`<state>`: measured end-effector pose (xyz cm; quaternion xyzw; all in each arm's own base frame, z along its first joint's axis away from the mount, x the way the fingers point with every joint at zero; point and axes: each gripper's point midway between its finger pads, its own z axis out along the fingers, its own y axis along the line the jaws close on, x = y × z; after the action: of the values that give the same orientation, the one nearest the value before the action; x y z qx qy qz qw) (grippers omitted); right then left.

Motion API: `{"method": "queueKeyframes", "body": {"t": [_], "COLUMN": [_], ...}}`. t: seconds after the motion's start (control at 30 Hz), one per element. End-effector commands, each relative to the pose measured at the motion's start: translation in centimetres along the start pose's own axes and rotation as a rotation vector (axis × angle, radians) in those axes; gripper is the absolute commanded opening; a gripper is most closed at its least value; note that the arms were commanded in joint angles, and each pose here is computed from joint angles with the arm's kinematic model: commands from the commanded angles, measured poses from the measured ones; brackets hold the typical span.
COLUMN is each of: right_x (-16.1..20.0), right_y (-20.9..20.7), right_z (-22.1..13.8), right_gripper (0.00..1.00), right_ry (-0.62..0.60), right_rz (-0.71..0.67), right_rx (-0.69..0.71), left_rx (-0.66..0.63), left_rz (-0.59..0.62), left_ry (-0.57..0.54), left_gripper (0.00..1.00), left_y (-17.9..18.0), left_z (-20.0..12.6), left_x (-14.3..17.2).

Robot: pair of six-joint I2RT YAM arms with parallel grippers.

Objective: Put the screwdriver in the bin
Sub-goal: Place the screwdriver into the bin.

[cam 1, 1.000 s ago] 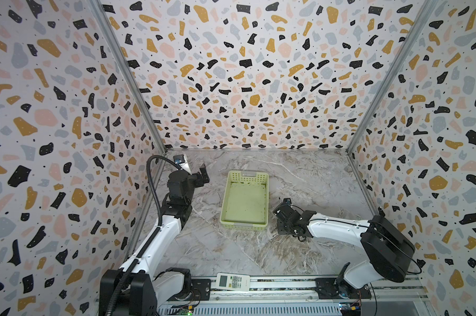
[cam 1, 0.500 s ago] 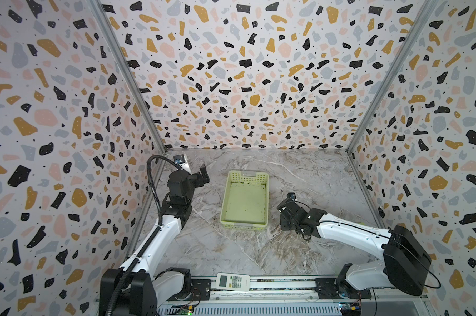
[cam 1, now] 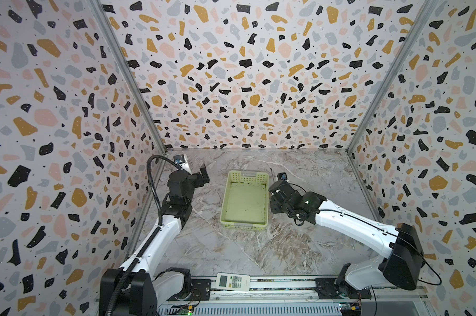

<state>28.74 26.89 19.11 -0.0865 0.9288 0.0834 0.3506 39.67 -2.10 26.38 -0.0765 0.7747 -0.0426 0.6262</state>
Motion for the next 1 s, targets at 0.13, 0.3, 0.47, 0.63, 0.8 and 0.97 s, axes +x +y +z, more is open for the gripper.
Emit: {"method": "queueKeyframes", "body": {"t": [0.13, 0.3, 0.47, 0.63, 0.8, 0.97], "right_x": [-3.5, -3.5, -2.9, -1.7, -0.5, 1.0], "right_y": [5.3, 8.0, 9.6, 10.0, 10.0, 9.8], "right_z": [1.2, 4.2, 7.1, 9.7, 11.2, 12.2], "right_gripper": [0.25, 0.25, 0.25, 0.25, 0.26, 0.26], "right_ry": [-0.034, -0.007, 0.030, 0.083, 0.122, 0.150], "right_rz": [-0.111, -0.149, -0.194, -0.206, -0.196, -0.181], "right_rx": [-0.041, -0.070, -0.079, -0.091, -0.102, -0.113], "left_rx": [-0.002, -0.008, -0.016, -0.017, -0.019, -0.017], "left_rz": [-0.008, -0.005, 0.001, 0.002, 0.002, 0.001], "left_ry": [-0.053, -0.047, -0.045, -0.044, -0.048, -0.047], "left_gripper": [1.00, 0.99, 1.00, 1.00, 1.00, 0.99], "left_y": [-0.2, -0.1, 0.1, 0.0, 0.1, 0.0], "left_z": [-0.3, -0.2, -0.2, -0.2, -0.3, -0.3], "left_x": [-2.0, -1.8, -1.8, -1.8, -1.8, -1.9]}}
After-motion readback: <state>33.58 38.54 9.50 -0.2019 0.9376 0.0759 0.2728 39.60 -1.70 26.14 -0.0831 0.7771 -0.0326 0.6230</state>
